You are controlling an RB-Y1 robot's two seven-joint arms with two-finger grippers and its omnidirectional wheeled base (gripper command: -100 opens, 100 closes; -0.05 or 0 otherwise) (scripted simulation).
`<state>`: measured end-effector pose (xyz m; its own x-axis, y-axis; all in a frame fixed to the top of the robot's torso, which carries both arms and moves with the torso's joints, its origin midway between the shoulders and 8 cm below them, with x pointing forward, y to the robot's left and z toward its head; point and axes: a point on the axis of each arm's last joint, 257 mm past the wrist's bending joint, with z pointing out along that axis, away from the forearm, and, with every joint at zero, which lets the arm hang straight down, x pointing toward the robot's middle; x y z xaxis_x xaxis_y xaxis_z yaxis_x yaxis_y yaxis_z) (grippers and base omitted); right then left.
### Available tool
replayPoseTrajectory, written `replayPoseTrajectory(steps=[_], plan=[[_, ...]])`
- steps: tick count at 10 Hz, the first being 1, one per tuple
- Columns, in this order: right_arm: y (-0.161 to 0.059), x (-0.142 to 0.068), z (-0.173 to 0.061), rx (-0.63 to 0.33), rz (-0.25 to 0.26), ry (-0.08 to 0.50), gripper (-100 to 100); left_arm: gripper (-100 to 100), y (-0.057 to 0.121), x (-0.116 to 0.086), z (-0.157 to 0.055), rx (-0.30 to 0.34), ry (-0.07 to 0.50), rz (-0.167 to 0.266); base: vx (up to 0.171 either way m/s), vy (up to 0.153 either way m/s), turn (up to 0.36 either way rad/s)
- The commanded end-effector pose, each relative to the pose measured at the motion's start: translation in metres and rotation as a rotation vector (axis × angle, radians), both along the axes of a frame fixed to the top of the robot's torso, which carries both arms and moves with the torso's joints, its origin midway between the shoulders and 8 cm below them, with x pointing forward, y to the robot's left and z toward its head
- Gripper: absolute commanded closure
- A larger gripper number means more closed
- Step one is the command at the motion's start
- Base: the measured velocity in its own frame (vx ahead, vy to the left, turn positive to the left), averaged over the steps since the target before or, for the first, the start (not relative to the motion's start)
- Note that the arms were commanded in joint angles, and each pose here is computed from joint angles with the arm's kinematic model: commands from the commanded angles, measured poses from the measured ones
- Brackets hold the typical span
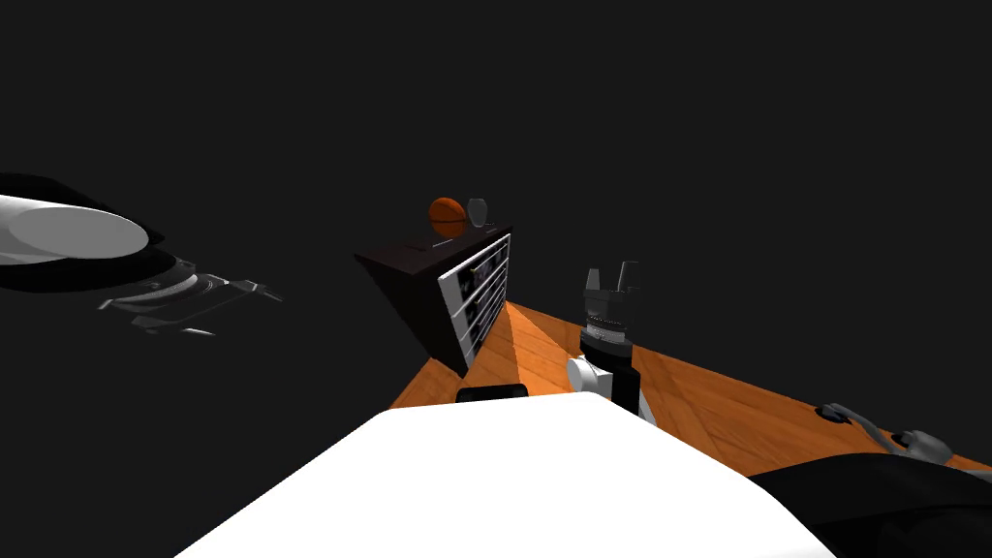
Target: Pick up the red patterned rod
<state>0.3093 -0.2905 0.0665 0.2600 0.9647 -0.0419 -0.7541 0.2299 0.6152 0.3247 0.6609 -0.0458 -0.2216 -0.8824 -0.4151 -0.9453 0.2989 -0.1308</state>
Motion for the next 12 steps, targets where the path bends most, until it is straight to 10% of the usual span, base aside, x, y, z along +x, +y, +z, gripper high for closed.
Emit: replayPoseTrajectory(steps=[1, 12], plan=[[0.000, 0.000, 0.000, 0.000, 0.000, 0.000, 0, -100, -0.002, -0.001, 0.011, -0.004, 0.010, 0.005, 0.120, -0.041, -0.132], [0.000, 0.000, 0.000, 0.000, 0.000, 0.000, 0, -100, -0.018, -0.015, 0.068, -0.072, 0.064, 0.070, 0.167, -0.029, -0.206]])
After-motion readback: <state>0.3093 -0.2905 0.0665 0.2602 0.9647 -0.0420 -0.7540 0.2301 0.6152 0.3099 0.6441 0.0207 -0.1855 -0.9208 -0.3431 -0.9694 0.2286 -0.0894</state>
